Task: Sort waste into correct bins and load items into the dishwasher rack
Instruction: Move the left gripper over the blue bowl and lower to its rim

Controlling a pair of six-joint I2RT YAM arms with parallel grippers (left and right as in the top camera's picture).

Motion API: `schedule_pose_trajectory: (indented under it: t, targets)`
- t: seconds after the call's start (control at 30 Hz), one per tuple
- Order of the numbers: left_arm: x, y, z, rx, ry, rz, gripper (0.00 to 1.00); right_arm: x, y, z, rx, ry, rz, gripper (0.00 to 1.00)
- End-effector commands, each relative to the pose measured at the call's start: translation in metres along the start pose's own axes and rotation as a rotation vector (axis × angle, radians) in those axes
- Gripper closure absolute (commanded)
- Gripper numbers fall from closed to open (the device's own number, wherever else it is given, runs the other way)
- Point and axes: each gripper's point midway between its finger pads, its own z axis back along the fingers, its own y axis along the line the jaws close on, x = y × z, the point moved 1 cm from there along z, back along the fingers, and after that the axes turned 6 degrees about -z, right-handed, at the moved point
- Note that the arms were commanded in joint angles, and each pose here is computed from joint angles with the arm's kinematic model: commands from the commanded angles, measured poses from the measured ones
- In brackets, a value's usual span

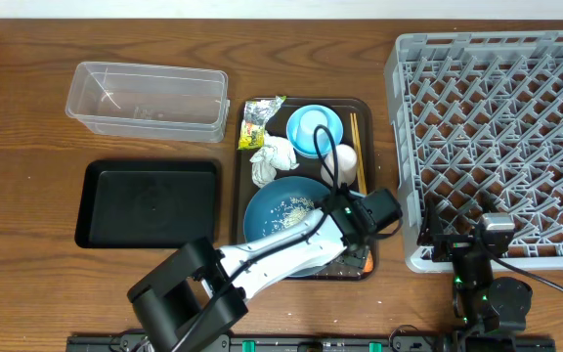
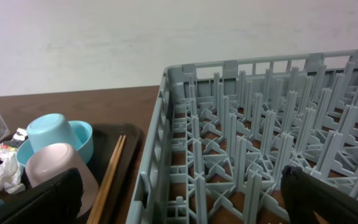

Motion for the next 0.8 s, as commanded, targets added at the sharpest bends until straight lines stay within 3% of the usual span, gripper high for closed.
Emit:
schedule_pose_trajectory:
  t: [0.0, 0.47, 0.77]
  targets:
    - [0.005, 0.006, -0.005, 0.053, -0.015, 0.022, 0.32, 0.001, -0.003, 0.000, -0.014, -0.006, 0.003, 0.01]
    - [-0.001, 0.002, -0.008, 0.059, -0.002, 0.010, 0.50, 0.001, -0.003, 0.000, -0.014, -0.006, 0.003, 0.01]
    - [-0.010, 0.002, -0.012, 0.068, 0.014, -0.005, 0.53, 0.001, -0.003, 0.000, -0.014, -0.006, 0.003, 0.01]
